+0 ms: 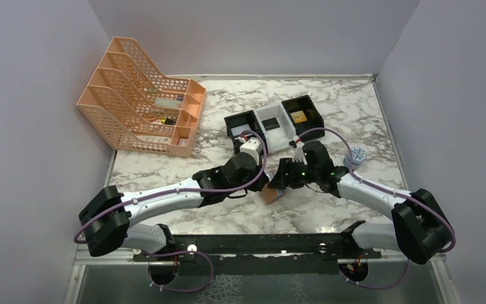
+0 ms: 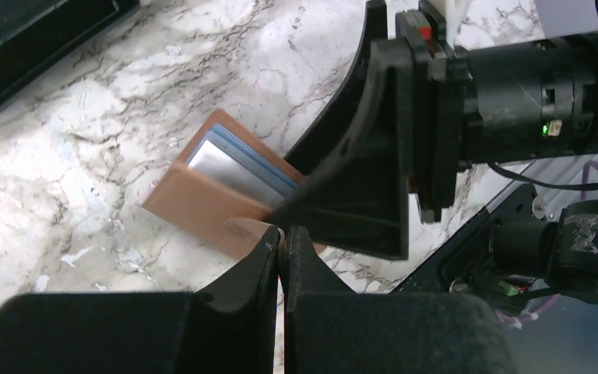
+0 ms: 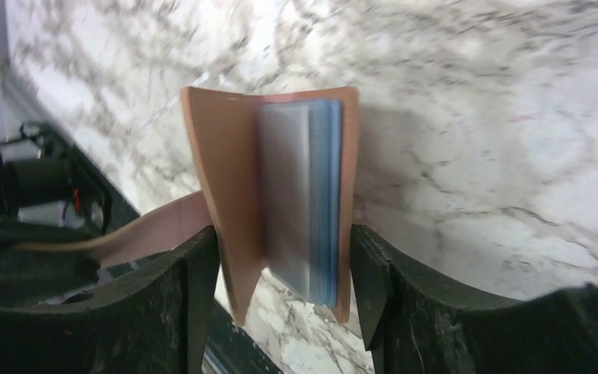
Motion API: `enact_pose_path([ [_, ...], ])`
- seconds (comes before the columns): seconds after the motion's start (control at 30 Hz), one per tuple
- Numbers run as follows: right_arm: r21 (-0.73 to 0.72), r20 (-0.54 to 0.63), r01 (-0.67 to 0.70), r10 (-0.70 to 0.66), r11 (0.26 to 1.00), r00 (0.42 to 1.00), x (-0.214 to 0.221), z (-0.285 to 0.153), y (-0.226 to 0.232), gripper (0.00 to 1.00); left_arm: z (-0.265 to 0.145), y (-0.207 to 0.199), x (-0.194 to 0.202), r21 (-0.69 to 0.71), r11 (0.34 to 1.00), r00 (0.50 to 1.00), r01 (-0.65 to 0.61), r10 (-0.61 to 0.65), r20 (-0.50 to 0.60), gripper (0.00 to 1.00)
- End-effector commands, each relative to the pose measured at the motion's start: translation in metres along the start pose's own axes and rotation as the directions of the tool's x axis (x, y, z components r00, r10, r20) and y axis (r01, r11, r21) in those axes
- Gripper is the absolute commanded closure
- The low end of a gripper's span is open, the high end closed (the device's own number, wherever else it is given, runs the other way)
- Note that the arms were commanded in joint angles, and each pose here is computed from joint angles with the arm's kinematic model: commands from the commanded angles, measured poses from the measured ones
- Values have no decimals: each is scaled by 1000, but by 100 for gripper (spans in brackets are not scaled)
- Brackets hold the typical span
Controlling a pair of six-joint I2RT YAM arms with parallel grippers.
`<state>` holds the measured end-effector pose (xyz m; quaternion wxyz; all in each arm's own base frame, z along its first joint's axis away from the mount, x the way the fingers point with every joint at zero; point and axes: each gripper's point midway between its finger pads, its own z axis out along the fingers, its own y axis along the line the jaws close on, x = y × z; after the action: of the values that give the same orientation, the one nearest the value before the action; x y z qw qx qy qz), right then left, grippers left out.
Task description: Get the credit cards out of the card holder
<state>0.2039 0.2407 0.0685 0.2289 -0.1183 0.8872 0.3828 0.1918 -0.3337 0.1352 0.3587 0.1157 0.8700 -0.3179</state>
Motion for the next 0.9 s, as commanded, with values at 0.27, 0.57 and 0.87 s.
enact_pose_path([
  [0.27, 201, 169, -64, 30, 977, 985, -30, -23, -20, 39, -7, 42, 24, -115, 992, 998, 59, -57, 27, 100],
  [0.57, -173, 88, 56, -41, 983, 995, -11, -16, 38, 39, -40, 104, 54, -316, 943, 995, 100, -97, 26, 100],
  [0.87, -265, -20, 50, -58, 963, 998, 3, -5, 46, 63, -42, 110, 57, -310, 939, 989, 146, -135, 56, 100],
])
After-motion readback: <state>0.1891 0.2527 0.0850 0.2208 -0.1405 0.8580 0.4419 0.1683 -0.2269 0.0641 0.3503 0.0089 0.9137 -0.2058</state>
